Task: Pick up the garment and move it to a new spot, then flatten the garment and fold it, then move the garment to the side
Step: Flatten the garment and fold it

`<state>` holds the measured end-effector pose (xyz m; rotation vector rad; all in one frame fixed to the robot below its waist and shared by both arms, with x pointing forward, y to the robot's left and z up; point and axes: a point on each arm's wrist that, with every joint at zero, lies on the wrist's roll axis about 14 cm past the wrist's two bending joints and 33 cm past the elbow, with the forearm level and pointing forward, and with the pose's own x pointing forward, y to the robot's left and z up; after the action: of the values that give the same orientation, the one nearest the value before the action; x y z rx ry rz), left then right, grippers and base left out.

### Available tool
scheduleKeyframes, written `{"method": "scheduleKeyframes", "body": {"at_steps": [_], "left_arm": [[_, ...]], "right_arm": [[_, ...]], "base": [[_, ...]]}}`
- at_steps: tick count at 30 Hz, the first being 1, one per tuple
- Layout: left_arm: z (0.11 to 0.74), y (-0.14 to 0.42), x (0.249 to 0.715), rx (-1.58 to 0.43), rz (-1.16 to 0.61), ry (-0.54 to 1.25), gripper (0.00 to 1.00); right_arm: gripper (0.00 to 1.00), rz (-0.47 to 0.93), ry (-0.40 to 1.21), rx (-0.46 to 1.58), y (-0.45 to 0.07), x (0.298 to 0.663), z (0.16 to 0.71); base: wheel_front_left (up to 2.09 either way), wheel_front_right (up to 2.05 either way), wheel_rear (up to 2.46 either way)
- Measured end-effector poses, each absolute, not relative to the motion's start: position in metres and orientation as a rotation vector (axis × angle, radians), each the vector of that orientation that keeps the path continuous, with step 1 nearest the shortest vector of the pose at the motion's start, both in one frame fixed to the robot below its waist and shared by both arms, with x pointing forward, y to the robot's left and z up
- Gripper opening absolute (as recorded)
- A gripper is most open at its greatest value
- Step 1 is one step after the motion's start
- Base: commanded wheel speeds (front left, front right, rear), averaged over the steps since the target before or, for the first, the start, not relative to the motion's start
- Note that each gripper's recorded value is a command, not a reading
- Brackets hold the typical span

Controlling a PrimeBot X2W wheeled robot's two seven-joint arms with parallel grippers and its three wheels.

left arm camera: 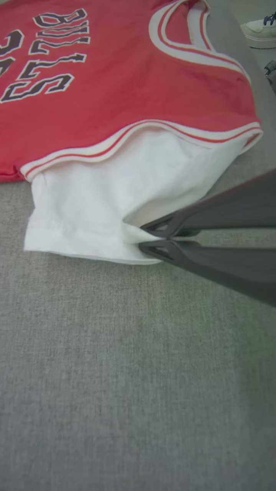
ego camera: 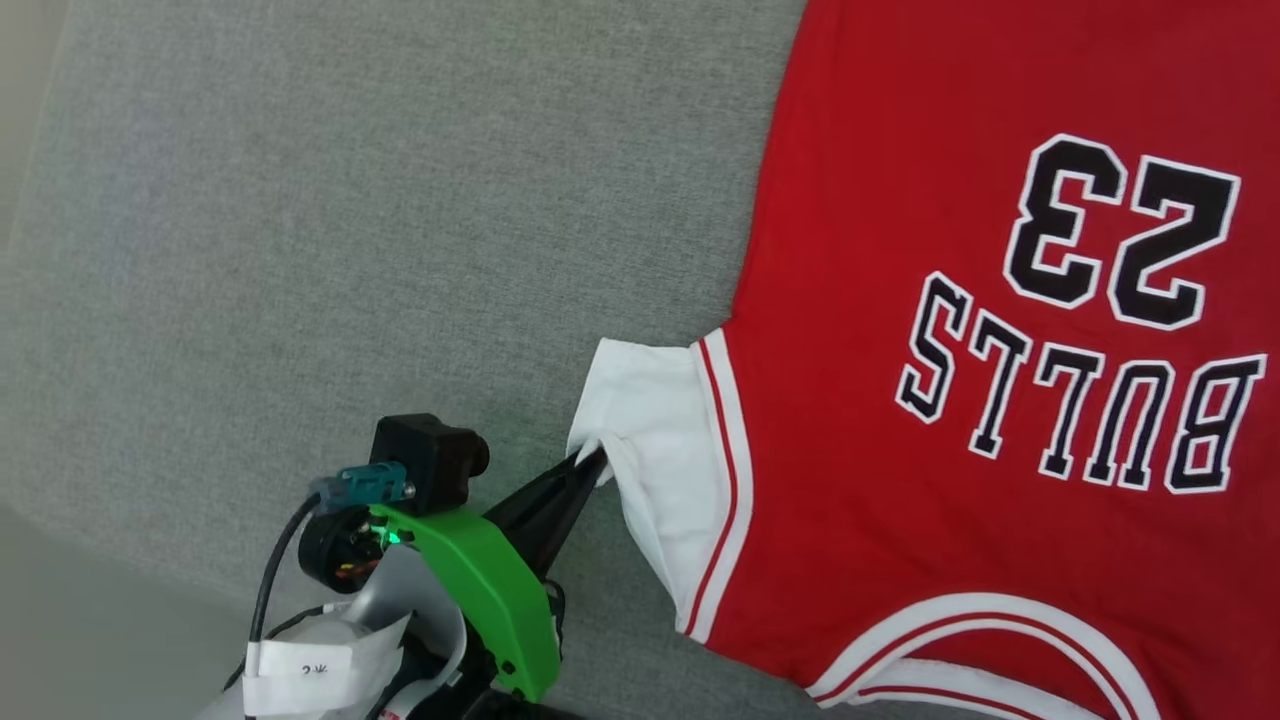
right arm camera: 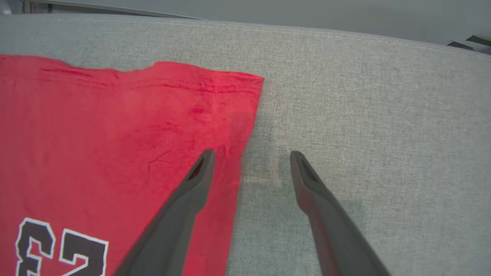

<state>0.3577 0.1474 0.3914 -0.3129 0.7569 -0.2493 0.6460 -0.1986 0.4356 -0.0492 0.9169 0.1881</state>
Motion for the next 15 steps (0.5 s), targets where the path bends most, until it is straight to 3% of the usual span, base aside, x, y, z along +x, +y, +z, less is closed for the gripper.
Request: {"method": "scheduleKeyframes", "body": {"at_steps": [15], "left_arm": [[0.369,0.168,0.356,-0.353,-0.144,0.786,0.00]], "right_arm": [[1.00,0.251,1.046,-0.057,-0.150,0.678,0.354]], "base": [[0.00,0.00,0.00]]}}
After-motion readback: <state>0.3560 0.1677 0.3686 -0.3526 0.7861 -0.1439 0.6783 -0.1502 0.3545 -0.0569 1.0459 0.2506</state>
